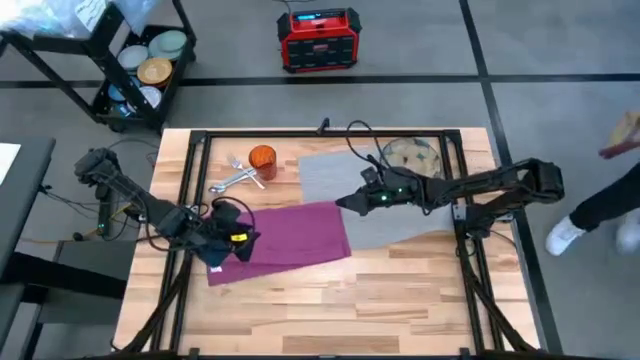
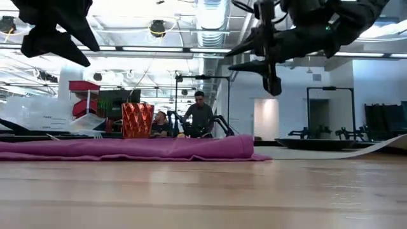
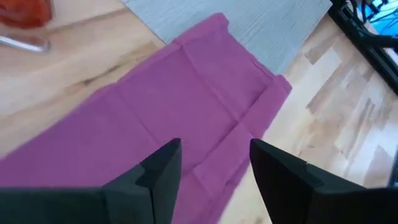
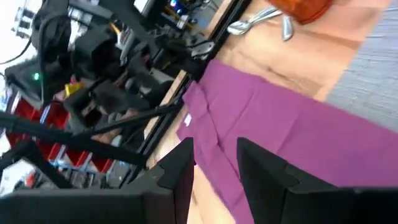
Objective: Set table place
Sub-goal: Fold the purple napkin
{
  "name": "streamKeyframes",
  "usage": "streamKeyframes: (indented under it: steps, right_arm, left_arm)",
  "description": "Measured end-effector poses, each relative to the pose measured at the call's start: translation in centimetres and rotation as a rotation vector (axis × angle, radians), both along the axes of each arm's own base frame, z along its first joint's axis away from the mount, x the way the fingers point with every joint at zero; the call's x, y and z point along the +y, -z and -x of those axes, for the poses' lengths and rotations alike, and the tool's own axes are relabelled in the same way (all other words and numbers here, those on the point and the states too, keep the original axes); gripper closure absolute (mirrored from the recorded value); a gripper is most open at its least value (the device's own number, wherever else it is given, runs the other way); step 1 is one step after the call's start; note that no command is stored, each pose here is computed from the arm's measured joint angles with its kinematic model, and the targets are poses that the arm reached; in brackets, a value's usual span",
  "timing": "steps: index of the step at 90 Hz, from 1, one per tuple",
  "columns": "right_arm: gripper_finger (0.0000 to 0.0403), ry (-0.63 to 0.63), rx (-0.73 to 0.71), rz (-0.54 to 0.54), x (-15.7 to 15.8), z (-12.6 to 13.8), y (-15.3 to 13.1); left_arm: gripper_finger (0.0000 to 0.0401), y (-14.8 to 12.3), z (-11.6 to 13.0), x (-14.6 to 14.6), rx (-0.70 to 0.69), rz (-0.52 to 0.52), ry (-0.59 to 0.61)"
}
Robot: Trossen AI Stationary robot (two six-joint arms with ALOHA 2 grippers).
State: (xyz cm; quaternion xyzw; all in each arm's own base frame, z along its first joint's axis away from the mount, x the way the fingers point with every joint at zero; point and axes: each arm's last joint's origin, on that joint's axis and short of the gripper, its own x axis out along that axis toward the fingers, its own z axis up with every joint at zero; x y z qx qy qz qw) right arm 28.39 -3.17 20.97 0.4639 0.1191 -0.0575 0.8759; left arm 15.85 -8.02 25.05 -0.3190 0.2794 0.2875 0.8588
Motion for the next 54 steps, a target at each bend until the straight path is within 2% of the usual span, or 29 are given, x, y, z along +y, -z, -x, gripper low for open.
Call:
streamKeyframes:
  steps: [19, 38, 48, 54]
  right_arm:
    - [0.0294, 0.009, 0.109, -0.016, -0.4, -0.8, 2.6]
    - [0.0295, 0.104, 0.263, -0.075, -3.1, -0.8, 5.5]
    - [0.0296, 0.067, 0.346, -0.058, -4.3, -1.1, 6.1]
    - [0.0296, 0.007, 0.397, -0.007, -4.7, -1.3, 6.0]
  left_arm:
    - [0.0228, 0.0, -0.1, 0.2, 0.024, -0.049, 0.035]
    - [0.0228, 0.0, -0.2, 0.4, 0.027, -0.054, 0.029]
    - [0.0228, 0.0, -0.2, 0.4, 0.027, -0.054, 0.028]
    - [0.0228, 0.0, -0.2, 0.4, 0.03, -0.055, 0.028]
